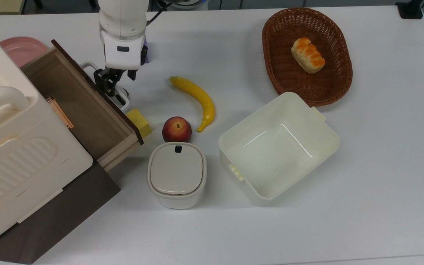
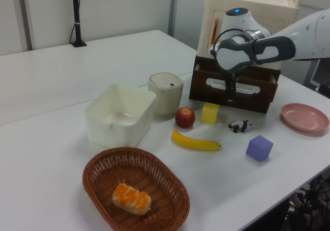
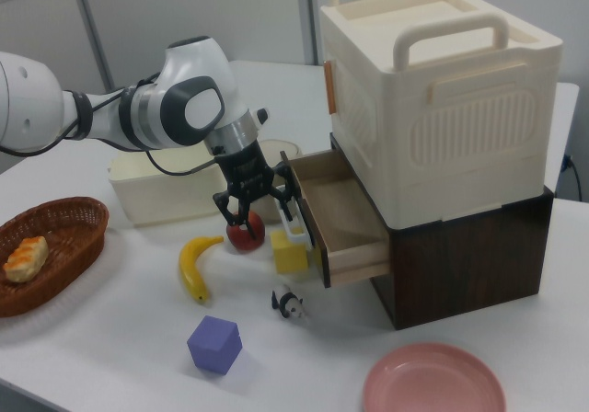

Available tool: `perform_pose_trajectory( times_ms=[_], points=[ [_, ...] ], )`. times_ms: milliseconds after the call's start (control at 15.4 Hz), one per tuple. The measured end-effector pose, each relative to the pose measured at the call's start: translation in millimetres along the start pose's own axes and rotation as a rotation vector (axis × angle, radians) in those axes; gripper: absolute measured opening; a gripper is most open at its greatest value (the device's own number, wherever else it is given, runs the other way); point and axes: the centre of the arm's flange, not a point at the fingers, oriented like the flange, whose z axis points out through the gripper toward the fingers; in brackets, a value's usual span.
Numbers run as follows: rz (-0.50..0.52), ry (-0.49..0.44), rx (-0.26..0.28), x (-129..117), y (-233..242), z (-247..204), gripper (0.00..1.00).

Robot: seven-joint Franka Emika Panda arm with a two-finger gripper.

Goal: Slide open the drawer
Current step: 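Keep pulling the drawer further out along its runners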

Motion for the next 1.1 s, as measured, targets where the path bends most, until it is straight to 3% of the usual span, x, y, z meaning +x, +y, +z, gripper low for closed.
perform_pose_trajectory(
  times_ms=[259, 1102],
  points=[
    [-0.005, -0.013, 0.020, 0.9, -6.4, 3.1, 1.00],
    [0.001, -0.038, 0.056, -1.7, -8.9, -10.1, 1.00]
  ],
)
